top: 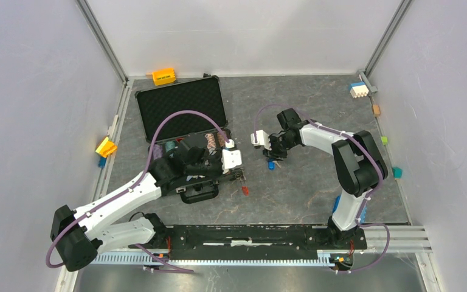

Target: Put the keys on the keyring

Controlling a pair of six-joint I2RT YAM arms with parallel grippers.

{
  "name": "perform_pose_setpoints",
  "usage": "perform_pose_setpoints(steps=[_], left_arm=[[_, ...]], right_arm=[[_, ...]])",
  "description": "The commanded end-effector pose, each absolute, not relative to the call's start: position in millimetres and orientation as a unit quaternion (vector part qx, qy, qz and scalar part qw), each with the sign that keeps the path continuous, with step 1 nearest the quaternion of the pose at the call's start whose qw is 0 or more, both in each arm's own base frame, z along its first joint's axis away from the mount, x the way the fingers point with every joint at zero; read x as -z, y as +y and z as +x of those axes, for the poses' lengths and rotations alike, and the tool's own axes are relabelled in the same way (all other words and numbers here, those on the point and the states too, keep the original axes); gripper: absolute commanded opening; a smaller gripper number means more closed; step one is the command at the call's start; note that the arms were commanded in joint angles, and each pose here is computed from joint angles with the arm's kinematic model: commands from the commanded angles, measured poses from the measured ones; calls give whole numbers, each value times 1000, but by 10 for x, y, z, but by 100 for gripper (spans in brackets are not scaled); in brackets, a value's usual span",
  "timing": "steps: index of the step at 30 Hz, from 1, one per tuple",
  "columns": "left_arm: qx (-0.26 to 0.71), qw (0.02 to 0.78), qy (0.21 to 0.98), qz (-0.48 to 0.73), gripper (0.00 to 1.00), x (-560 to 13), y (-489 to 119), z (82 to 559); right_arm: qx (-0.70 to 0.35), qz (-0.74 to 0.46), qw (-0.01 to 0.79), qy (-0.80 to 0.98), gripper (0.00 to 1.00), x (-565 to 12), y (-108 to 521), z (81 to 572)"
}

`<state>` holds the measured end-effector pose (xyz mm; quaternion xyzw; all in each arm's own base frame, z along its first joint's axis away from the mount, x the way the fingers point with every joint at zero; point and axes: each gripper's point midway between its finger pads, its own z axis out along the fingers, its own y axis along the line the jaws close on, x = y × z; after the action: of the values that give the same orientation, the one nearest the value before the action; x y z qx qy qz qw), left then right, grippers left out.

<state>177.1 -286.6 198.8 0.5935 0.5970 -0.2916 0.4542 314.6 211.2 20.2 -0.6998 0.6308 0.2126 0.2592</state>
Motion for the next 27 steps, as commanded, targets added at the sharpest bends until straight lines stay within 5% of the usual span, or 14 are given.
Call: perform_pose_setpoints(steps=[1, 27], left_arm=[[301, 475, 578, 591, 2, -2176, -2892, 1769], [302, 475, 576, 593, 2, -2177, -2891, 1758]], right_arm=[[-214, -704, 262, 625, 34, -266, 2117, 3221], [-242, -686, 251, 639, 33, -280, 2069, 3221]])
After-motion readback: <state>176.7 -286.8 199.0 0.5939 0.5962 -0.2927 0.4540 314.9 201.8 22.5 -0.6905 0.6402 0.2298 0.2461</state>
